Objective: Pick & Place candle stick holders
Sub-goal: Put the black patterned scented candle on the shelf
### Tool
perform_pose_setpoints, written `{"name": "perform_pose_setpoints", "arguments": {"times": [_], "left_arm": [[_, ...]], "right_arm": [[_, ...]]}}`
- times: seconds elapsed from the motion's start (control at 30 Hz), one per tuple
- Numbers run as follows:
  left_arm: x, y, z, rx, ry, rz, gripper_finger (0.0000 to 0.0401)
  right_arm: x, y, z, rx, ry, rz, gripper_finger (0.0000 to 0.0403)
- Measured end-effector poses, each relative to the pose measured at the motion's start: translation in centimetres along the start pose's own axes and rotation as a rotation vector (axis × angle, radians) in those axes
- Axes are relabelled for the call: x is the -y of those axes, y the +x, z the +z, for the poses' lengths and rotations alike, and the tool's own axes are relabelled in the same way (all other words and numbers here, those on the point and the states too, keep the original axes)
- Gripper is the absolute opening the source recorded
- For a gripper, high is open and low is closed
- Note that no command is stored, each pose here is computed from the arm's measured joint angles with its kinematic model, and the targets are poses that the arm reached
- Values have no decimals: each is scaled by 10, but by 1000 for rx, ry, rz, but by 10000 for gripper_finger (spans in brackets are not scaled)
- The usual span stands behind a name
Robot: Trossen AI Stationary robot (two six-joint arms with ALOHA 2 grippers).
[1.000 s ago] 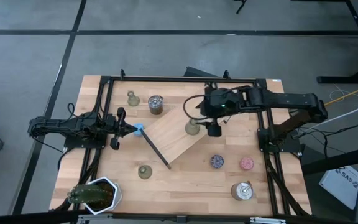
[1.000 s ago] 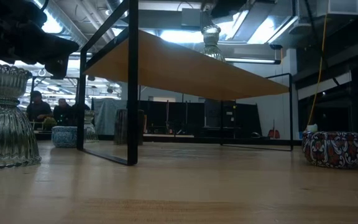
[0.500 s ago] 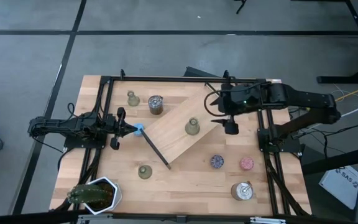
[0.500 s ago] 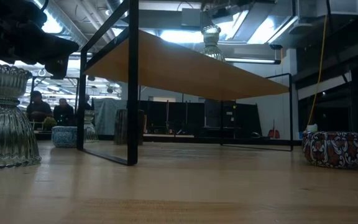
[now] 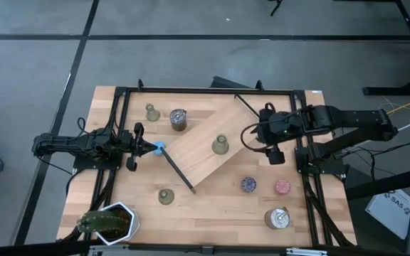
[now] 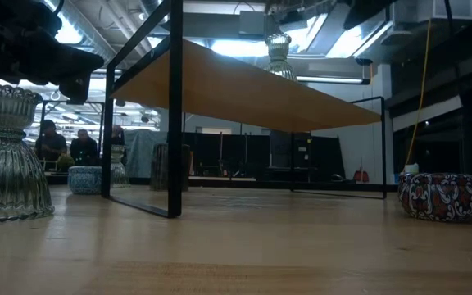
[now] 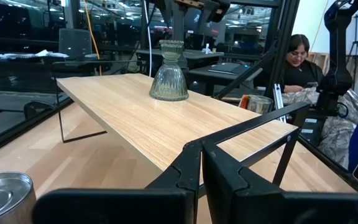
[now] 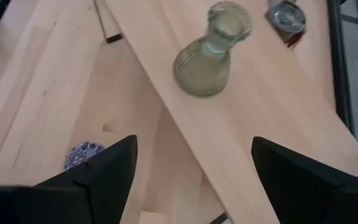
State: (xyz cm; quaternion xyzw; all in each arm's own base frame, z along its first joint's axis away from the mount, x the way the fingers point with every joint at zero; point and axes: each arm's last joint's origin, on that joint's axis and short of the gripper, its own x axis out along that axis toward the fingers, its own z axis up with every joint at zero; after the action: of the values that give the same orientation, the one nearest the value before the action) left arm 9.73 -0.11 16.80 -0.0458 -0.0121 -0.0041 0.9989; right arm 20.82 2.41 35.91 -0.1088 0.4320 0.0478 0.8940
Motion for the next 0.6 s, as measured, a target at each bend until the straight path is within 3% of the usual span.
{"name": "perform_pose_setpoints", "arguments": {"times": [0.4,0.6], "left_arm": [[0,0,0,0,0,0,11],[0,0,0,0,0,0,12]], "right_arm": [[-17,0,-3,-27,-56,113,319],[-36,16,-16,-87,-121,182,319]]}}
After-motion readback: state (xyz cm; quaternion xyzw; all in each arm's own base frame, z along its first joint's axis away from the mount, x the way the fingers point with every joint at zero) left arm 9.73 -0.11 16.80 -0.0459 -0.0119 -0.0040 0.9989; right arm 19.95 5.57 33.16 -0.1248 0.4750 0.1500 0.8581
